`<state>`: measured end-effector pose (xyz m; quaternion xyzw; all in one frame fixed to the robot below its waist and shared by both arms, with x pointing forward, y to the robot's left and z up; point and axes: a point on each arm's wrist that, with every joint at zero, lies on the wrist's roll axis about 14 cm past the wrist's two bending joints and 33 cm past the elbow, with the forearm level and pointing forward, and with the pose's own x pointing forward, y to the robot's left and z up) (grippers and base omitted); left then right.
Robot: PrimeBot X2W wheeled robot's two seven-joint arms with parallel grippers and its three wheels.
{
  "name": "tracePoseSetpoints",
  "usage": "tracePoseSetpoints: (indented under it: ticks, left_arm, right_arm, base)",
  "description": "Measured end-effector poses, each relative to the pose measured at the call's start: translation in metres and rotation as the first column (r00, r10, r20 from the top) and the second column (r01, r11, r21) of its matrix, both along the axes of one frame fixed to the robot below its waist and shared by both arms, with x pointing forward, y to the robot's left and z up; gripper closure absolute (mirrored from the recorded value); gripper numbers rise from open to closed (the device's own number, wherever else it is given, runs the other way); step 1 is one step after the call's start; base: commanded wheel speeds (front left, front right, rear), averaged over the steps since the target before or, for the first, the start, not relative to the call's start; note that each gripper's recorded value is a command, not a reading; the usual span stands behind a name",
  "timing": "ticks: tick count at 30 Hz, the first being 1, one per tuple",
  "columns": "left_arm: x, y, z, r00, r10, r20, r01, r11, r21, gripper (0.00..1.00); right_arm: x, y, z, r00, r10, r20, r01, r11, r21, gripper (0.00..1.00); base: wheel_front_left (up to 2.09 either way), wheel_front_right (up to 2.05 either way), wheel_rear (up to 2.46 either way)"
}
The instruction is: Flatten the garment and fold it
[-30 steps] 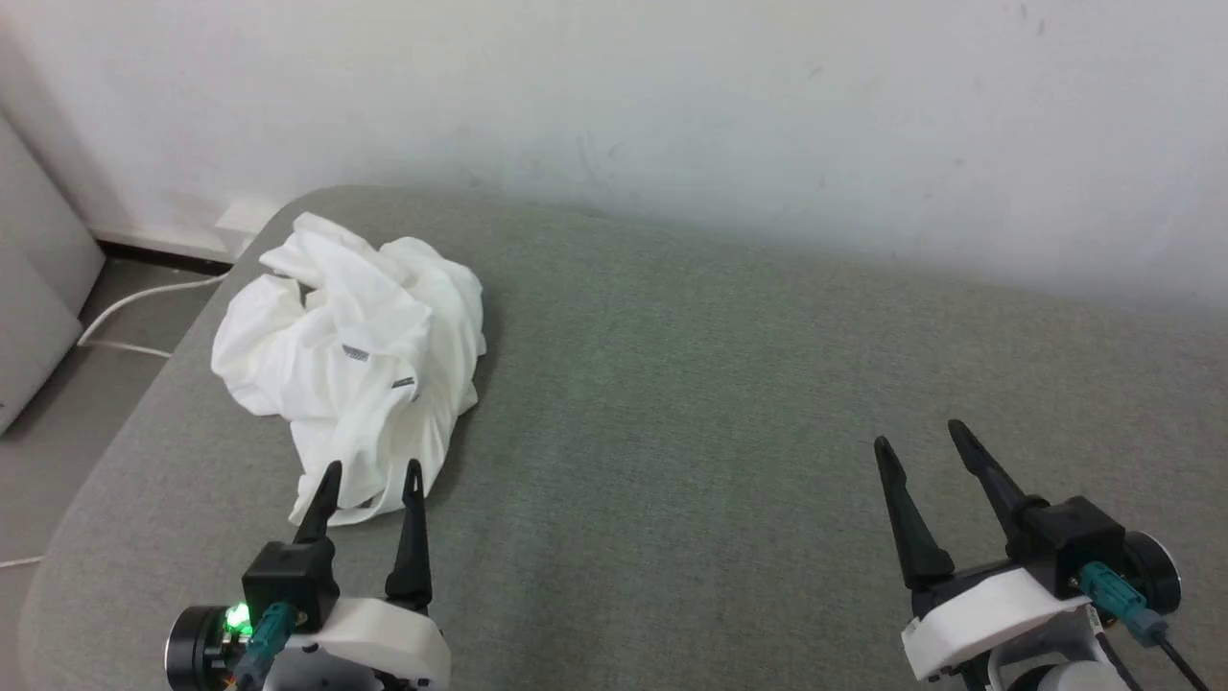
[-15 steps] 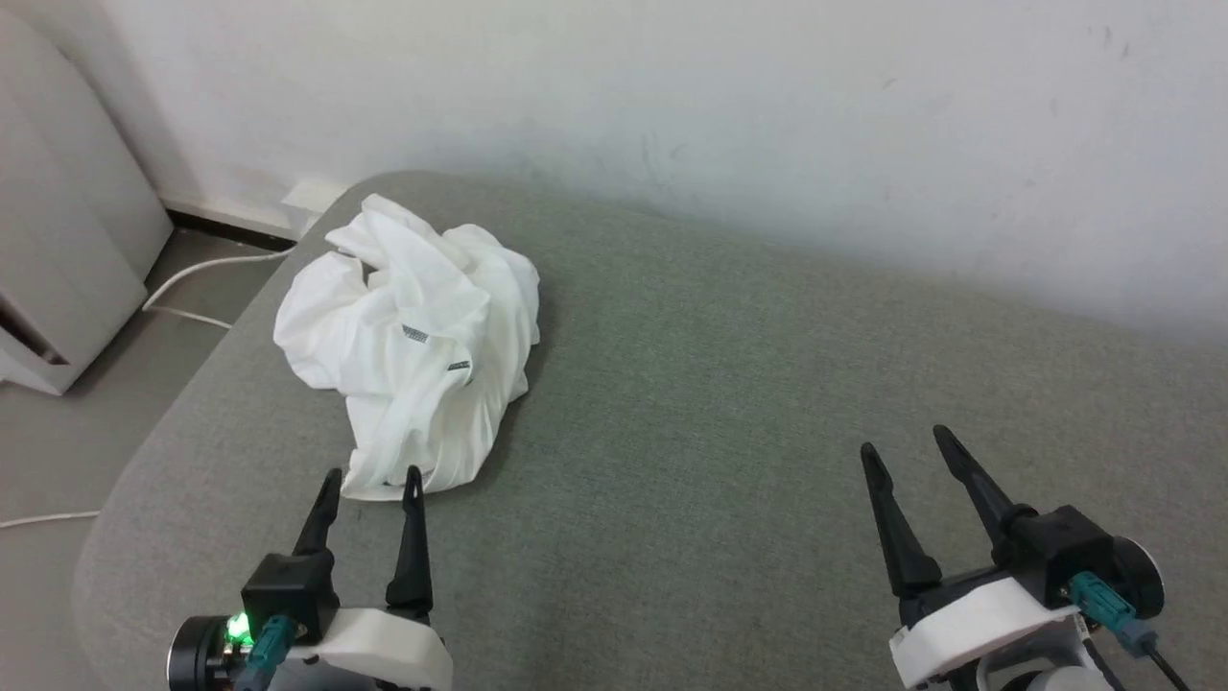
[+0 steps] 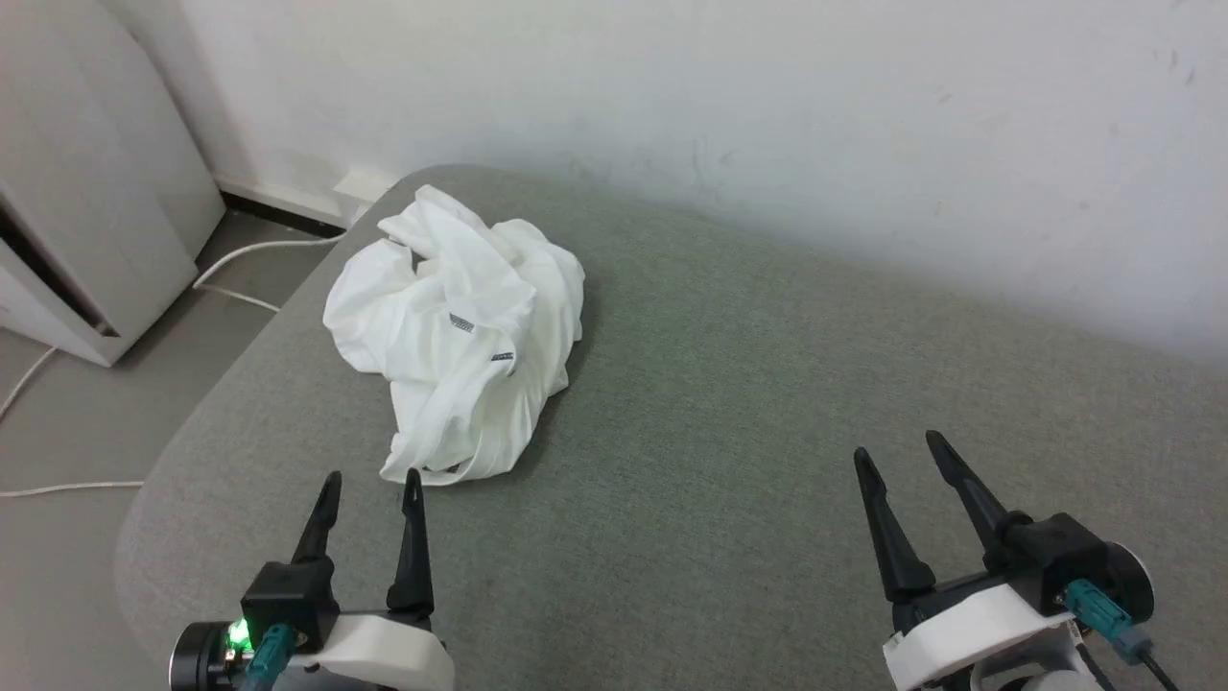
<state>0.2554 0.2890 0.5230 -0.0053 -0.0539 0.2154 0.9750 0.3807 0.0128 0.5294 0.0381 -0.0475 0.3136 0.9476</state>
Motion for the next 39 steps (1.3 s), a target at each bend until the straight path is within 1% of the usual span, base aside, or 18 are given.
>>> tracePoseSetpoints:
  ticks: [28, 36, 39]
  left_arm:
    - [-0.037, 0.019, -0.005, 0.992, 0.126, 0.025, -0.125, 0.992, -0.025, 0.0]
    - [-0.028, 0.02, -0.007, 0.993, 0.119, 0.003, -0.119, 0.993, -0.014, 0.0]
    - [-0.014, 0.021, -0.001, 0.997, 0.082, 0.012, -0.082, 0.997, 0.002, 0.0]
  right_arm:
    - [-0.009, 0.048, -0.01, 0.989, 0.148, -0.009, -0.148, 0.989, 0.03, 0.0]
    - [-0.008, 0.052, -0.022, 0.986, 0.161, -0.032, -0.161, 0.987, 0.013, 0.0]
    - [-0.006, 0.05, -0.026, 0.987, 0.154, -0.034, -0.154, 0.988, 0.002, 0.0]
  base:
    - [0.0, 0.0, 0.0]
    - [0.0, 0.0, 0.0]
    - [0.0, 0.0, 0.0]
